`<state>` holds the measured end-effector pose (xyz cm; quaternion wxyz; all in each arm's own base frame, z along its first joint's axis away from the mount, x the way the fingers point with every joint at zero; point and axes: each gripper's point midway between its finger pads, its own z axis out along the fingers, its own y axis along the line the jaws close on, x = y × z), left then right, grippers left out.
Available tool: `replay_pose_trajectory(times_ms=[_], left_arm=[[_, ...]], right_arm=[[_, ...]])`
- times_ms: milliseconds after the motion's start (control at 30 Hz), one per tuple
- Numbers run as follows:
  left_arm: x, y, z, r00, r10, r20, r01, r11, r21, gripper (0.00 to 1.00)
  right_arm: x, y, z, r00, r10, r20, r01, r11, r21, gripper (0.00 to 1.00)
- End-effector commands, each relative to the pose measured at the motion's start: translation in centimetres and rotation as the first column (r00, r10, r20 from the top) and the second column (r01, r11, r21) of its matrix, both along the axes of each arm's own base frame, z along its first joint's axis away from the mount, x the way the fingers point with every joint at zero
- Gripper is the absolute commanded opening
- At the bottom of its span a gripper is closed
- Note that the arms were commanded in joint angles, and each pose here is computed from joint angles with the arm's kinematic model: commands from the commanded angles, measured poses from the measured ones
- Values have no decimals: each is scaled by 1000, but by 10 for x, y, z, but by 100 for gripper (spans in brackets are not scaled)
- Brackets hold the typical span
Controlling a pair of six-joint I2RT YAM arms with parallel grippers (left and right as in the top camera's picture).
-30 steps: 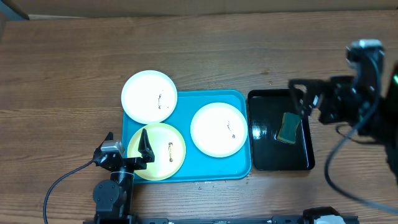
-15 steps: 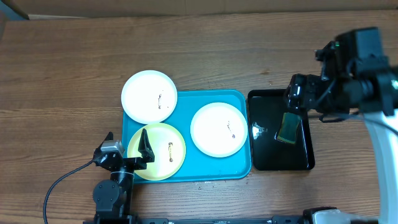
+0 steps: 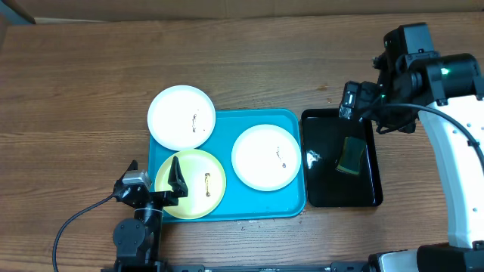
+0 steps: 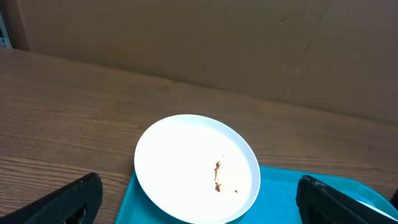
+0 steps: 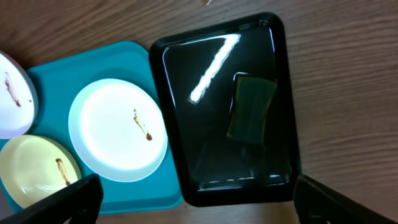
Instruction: Clean dirty plates on tray and stack at the side
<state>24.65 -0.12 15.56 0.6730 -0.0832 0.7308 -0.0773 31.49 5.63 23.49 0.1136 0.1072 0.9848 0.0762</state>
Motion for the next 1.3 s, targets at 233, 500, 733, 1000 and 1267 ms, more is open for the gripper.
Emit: replay_pose_trajectory(times_ms=[233, 500, 733, 1000, 1267], left_arm=[[-14, -46, 46, 966, -256, 45, 259, 961, -92, 100], [-27, -78, 121, 865, -451, -219, 427, 892, -150, 100], [-8, -104, 159, 538, -587, -605, 376, 809, -452, 100], [1, -120, 56, 243, -507, -827, 169, 862, -478, 84], [32, -138, 9, 314, -234, -920, 107, 972, -211, 51]], right_arm=[[3, 5, -19, 1000, -19, -15, 19, 1000, 24, 100], [5, 5, -19, 1000, -22, -9, 22, 999, 26, 100], [-2, 4, -21, 999, -22, -40, 23, 1000, 21, 100], [-15, 2, -23, 996, -22, -90, 23, 1000, 13, 100], [2, 5, -20, 1000, -18, -19, 18, 1000, 23, 100]])
